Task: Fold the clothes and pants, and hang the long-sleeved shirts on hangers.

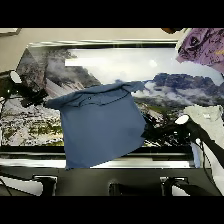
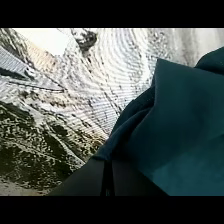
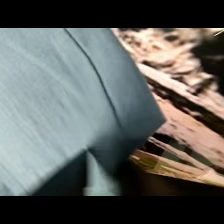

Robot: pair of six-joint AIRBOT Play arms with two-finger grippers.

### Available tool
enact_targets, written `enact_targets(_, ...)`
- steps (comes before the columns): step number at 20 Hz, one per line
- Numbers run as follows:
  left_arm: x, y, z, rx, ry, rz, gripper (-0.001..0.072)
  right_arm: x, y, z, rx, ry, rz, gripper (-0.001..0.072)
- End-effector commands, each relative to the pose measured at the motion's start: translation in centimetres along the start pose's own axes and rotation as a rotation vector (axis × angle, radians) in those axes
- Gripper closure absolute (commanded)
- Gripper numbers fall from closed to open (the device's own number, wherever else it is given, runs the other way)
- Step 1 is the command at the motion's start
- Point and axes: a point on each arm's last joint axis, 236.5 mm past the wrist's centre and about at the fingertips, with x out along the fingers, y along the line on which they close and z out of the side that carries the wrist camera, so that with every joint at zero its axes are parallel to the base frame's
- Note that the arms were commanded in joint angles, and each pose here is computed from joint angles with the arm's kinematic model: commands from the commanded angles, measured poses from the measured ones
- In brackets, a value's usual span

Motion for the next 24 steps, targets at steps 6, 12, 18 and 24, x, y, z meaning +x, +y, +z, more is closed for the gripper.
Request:
enact_targets(6,0.0,0.1,-0.6,0.026,0.024,0.005,0.0691,-16.4,3.9,17.6,0.037,-0.557,-0.033,0.0683)
enact_targets(12,0.0,-1.2,-1.7,0.056,0.067,-0.05,0.0691,-18.3,5.9,26.1,0.1,-0.62,0.001,0.0683)
enact_targets(18,0.1,-1.4,-1.8,0.06,0.069,-0.049,0.0691,-15.6,5.2,23.7,0.067,-0.443,0.003,0.0245)
enact_targets(24,0.0,-1.3,-1.9,0.061,0.077,-0.047,0.0691,-20.1,-2.5,15.1,0.012,-0.316,-0.131,0.0227)
